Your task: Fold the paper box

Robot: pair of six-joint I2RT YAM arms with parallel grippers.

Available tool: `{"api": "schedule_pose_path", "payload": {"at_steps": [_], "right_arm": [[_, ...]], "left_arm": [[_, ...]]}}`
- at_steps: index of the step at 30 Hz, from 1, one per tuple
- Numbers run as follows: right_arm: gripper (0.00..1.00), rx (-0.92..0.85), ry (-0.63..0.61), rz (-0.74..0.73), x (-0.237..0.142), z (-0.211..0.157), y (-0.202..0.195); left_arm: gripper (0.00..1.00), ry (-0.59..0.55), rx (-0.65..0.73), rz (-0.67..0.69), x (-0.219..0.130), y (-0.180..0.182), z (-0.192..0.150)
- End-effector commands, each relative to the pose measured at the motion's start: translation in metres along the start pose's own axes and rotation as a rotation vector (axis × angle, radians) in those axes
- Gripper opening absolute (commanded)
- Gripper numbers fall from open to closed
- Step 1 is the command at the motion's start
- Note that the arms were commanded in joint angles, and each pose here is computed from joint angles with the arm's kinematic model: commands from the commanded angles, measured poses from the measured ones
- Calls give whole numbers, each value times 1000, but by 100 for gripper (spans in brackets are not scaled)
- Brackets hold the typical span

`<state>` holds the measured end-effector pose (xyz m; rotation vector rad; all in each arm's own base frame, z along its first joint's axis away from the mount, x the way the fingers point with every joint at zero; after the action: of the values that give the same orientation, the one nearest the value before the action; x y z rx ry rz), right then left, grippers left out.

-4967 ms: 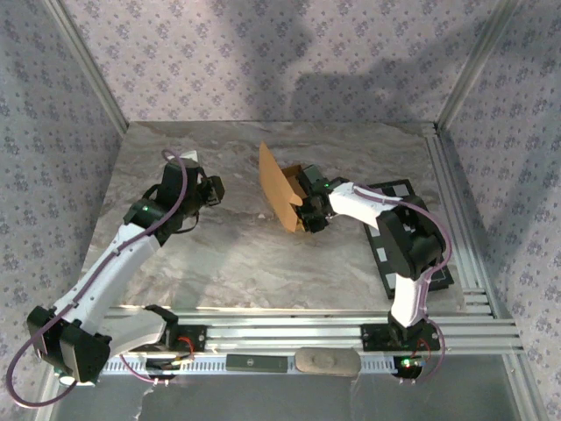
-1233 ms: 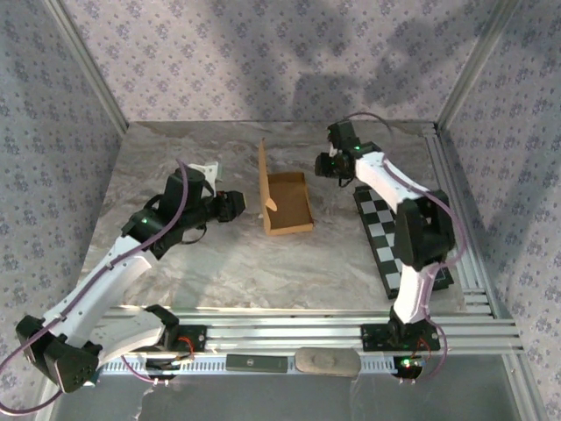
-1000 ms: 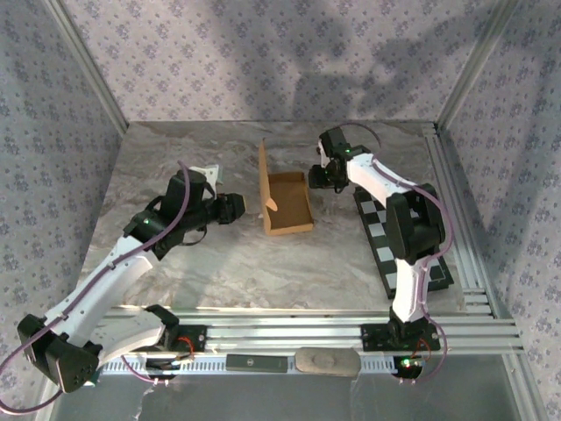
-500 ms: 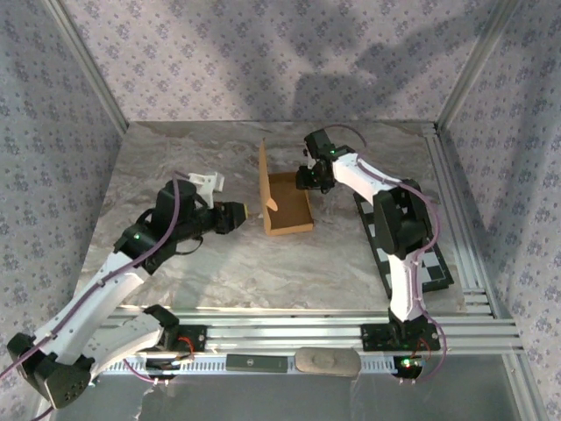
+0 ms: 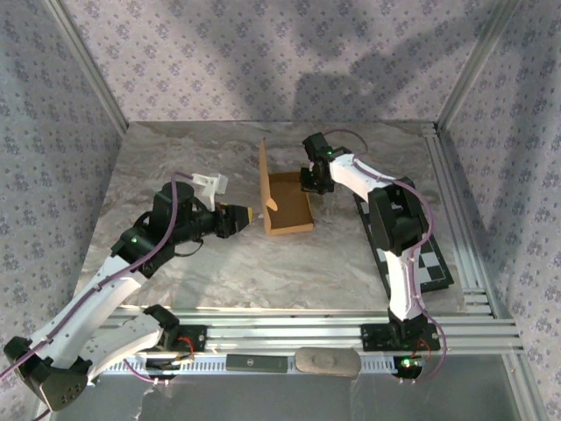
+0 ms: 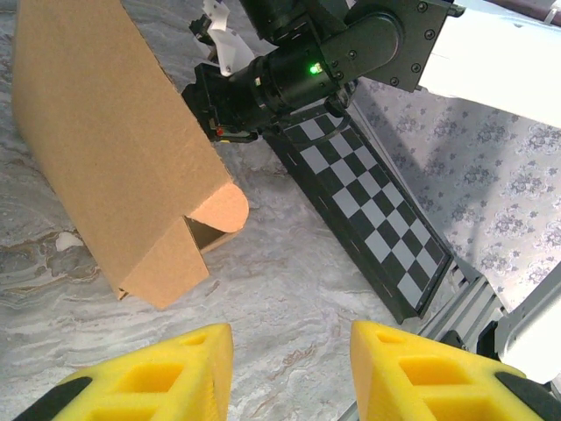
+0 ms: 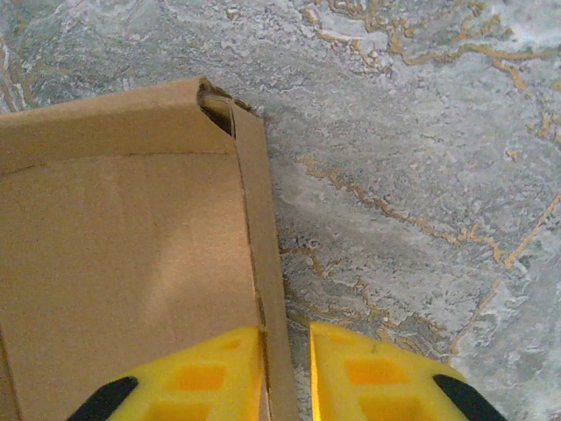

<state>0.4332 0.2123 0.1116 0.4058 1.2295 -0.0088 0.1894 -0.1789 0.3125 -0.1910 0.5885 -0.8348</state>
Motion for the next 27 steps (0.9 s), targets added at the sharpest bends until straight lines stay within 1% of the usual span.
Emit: {"api": "schedule_pose_path", "payload": {"at_steps": [1,5,8,10,12,14,17,19,24,27], "right_arm": [[21,52,4,-22,5,-3,0],[18,83,-3,-25,8,-5,1],[13,112,-4,-26,8,-7,0],[9,141,-7,-32,6,-9,-1],[2,178,-37,-28,2,-9,0],[0,227,-56,-24,-1,-12,-2],[0,333,-82,-4,-6,-19,-8],[0,435,-91,-16,-9,-27,-14],[0,740,-129,-117,-25,-55,-23],[0,925,-111,-208,-33,-80,-24]], "left_arm": [[40,-36,33,-11,-6,-5,6],[40,-37,34,-6,-7,-4,6],[40,-38,36,0,-9,-4,6],[40,-41,33,13,-10,-3,6],[40,-45,33,22,-11,-2,5],[40,-49,33,30,-12,-2,5],[40,-51,31,56,-14,1,4],[40,-47,24,95,-15,6,3],[41,-48,-15,188,-16,18,2],[41,-42,-59,238,-15,28,0]]}}
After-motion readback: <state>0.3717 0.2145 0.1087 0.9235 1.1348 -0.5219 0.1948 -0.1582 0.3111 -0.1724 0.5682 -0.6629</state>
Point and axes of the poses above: each hand's point on the last joint's axis, 136 mm out from that joint toward the fingers, its own x axis out along the fingers, its own y axis along the line the jaws close on, z = x × y, the point moved 6 cm from there along -x, back along the fingers, and after that the axes turned 14 degrees about x, right-handed, at the moved point
